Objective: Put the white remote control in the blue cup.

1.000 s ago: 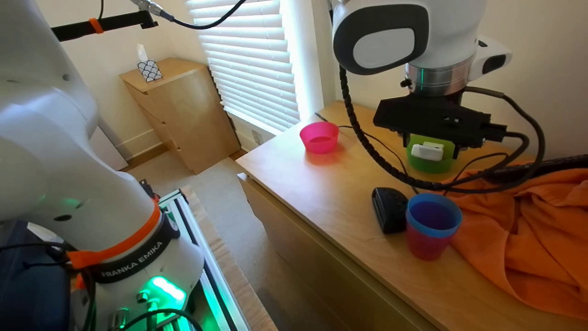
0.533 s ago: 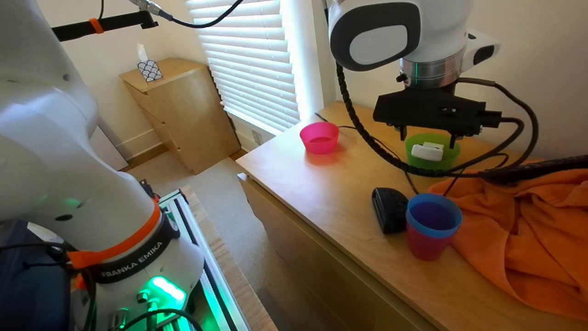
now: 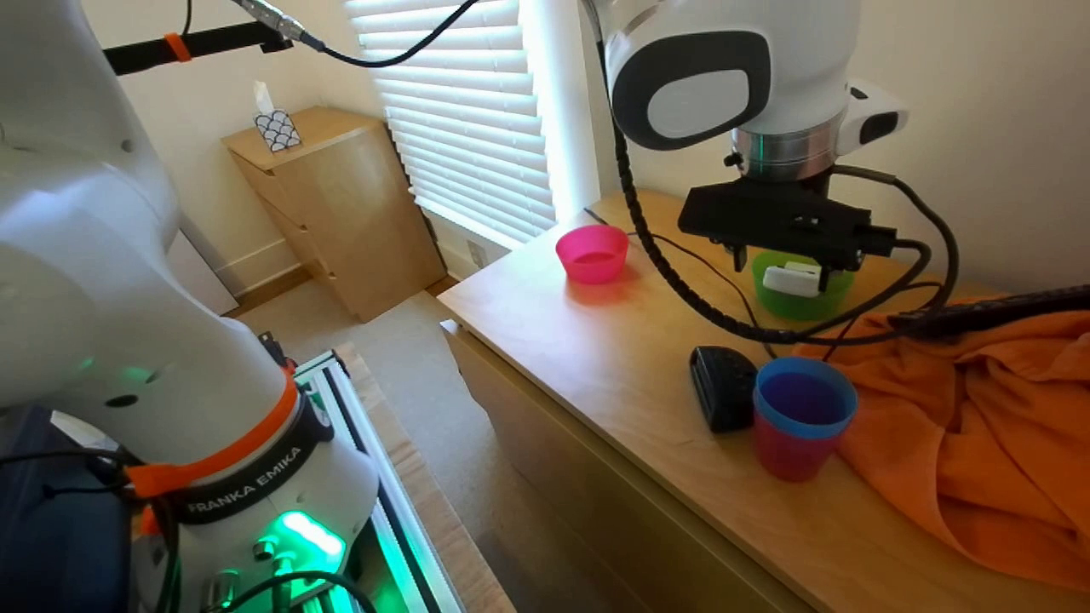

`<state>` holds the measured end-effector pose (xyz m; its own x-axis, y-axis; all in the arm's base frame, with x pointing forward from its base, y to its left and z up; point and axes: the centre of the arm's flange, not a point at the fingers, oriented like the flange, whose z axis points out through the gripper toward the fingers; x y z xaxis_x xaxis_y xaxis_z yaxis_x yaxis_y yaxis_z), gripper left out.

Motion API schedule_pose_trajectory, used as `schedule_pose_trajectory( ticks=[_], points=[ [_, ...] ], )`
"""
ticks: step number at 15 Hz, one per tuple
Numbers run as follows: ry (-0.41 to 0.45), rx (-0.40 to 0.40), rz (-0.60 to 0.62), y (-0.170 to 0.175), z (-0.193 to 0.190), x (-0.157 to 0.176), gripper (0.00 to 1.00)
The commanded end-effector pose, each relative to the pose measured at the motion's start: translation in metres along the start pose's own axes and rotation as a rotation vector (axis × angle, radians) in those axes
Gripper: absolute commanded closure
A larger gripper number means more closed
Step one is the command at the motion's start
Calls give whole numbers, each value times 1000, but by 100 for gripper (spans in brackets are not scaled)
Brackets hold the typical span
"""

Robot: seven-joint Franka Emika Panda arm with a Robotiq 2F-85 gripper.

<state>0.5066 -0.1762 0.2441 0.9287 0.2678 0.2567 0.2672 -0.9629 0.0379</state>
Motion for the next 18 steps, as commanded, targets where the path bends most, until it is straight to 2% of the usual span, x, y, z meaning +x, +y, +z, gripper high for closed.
schedule_pose_trajectory(
  ticks=[1, 3, 4, 7, 8, 14, 15, 16, 17, 18],
  points=[
    [-30, -50, 43, 2, 11, 4, 10],
    [-36, -71, 61, 4, 15, 4, 13],
    [-40, -76, 65, 5, 17, 4, 32],
    [-35, -70, 59, 4, 21, 6, 45],
    [-32, -69, 54, 3, 21, 7, 56],
    [20, -108, -6, 2, -20, 4, 99],
    [-2, -106, -38, 1, -23, 3, 60],
    [-12, -98, -87, 1, -27, 2, 64],
    [1, -86, -148, 2, -28, -1, 63],
    [20, -79, -203, 6, -31, -2, 57]
  ],
)
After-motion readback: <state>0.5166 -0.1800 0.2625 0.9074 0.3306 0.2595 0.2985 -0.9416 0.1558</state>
